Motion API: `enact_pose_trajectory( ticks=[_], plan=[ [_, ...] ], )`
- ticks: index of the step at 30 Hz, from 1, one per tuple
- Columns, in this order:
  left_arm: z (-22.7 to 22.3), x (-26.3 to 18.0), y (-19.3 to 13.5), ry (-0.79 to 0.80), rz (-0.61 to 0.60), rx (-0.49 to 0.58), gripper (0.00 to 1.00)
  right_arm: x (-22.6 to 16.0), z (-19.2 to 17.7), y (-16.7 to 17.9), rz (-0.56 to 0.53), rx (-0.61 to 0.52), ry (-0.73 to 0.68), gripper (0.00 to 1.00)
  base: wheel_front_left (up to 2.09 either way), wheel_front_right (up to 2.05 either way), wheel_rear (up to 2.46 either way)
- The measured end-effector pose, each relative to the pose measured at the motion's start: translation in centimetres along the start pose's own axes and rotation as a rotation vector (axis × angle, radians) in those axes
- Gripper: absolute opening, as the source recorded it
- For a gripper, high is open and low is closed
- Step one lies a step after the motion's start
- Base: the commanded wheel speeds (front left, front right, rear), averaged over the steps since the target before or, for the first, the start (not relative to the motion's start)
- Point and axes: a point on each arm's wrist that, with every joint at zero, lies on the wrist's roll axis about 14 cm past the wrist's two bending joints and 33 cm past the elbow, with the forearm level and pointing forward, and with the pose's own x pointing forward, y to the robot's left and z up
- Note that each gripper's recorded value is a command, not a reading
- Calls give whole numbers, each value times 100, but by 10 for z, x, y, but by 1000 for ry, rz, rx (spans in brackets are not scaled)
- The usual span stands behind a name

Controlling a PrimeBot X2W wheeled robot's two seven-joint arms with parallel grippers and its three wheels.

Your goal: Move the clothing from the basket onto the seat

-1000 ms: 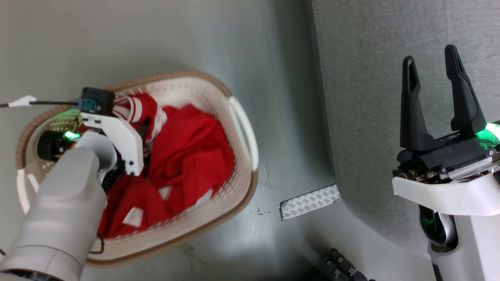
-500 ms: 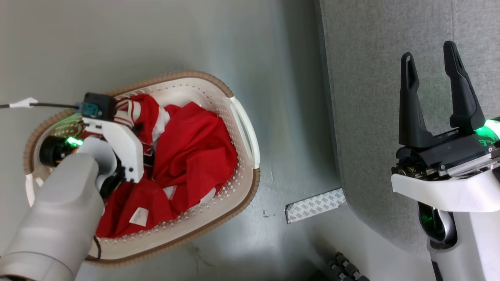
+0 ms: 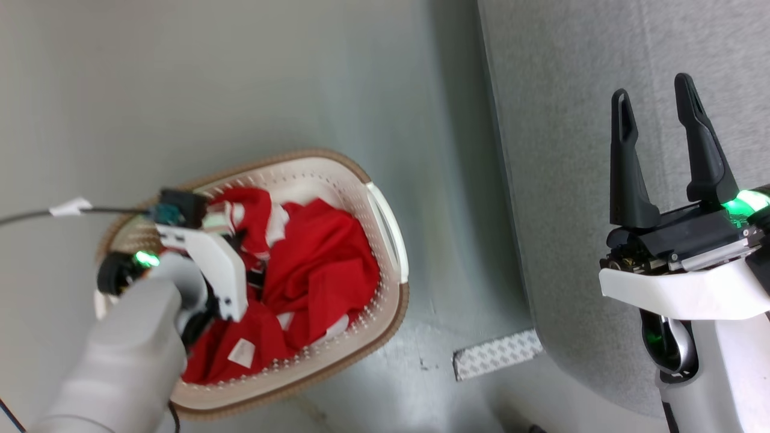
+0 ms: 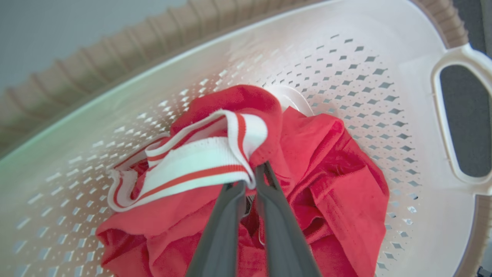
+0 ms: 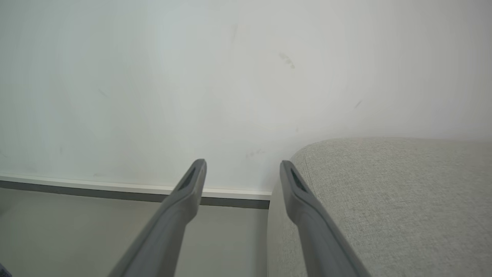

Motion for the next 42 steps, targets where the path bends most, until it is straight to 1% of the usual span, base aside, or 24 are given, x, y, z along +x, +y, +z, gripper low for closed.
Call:
enact_pose_trajectory(
  ticks=[7,16,22,26,30,33,42],
  plan=[
    [22,-38,-30,-116,-33,22,0,-9,36,5,7,-19,-67,100,0,0,0],
    [54,-102,-71,-302,-69,51,0,-30,81,22,39,-5,-150,100,0,0,0],
    [69,-149,-82,-406,-54,100,0,-43,106,36,89,4,-201,100,0,0,0],
    [85,-180,-90,-496,-48,115,0,-51,117,47,123,16,-223,100,0,0,0],
    [109,-219,-95,-619,-35,137,0,-61,124,56,152,23,-235,100,0,0,0],
    [116,-246,-101,-696,-26,154,0,-71,127,66,176,35,-239,100,0,0,0],
    [146,-334,-128,-954,19,258,0,-99,148,91,248,64,-286,100,0,0,0]
  ],
)
